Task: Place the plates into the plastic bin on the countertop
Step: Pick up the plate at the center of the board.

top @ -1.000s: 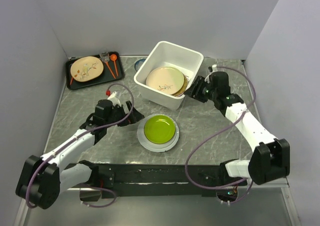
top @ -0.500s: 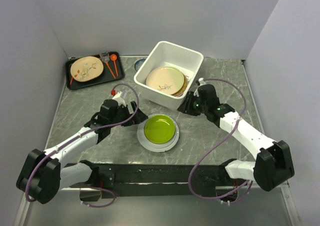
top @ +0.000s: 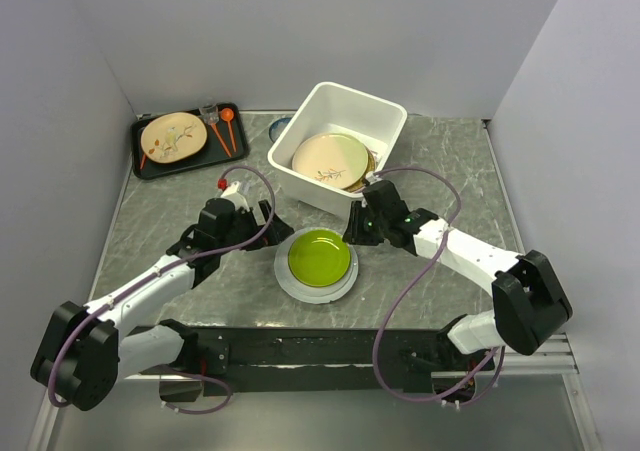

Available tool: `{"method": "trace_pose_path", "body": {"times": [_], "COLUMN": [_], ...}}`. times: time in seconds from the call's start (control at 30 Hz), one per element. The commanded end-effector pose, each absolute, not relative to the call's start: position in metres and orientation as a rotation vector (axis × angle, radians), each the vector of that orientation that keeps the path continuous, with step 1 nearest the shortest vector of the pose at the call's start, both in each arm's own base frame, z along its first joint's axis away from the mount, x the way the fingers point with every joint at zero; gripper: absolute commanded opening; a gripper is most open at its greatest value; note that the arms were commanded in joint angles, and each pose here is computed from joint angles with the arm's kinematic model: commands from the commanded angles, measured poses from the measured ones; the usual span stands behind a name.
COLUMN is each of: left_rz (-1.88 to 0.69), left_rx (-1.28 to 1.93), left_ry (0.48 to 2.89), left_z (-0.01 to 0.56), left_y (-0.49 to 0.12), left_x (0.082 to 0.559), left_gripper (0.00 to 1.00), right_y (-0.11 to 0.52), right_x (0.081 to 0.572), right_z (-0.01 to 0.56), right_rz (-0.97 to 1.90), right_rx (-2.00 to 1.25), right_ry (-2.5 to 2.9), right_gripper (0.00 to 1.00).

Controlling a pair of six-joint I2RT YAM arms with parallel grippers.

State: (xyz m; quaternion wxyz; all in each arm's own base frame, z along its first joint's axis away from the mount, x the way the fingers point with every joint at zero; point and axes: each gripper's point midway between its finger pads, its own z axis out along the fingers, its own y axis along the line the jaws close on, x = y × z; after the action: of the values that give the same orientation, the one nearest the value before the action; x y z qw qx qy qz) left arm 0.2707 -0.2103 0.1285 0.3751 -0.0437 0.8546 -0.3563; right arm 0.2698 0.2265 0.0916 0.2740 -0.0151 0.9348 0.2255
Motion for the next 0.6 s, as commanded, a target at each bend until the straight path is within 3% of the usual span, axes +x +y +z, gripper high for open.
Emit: {"method": "trace_pose_path", "body": {"times": [0.0,0.57], "left_rz": [-0.933,-0.942], "left_rx": [-0.120,-0.100], "left_ry": [2.136,2.164], "left_z": [0.143,0.137], "left_y": [-0.212,-0.217], "left_x": [0.273,0.274], "left_gripper": [0.98,0.98], "right_y": [0.228,0.228], "right_x": [0.275,0.263], "right_z": [0.096,0.084], "right_rz": [0.584,0.600], "right_rx": [-0.046,-0.044], "right_ry": [2.477,2.511], "right_gripper": [0.36,0.33]}}
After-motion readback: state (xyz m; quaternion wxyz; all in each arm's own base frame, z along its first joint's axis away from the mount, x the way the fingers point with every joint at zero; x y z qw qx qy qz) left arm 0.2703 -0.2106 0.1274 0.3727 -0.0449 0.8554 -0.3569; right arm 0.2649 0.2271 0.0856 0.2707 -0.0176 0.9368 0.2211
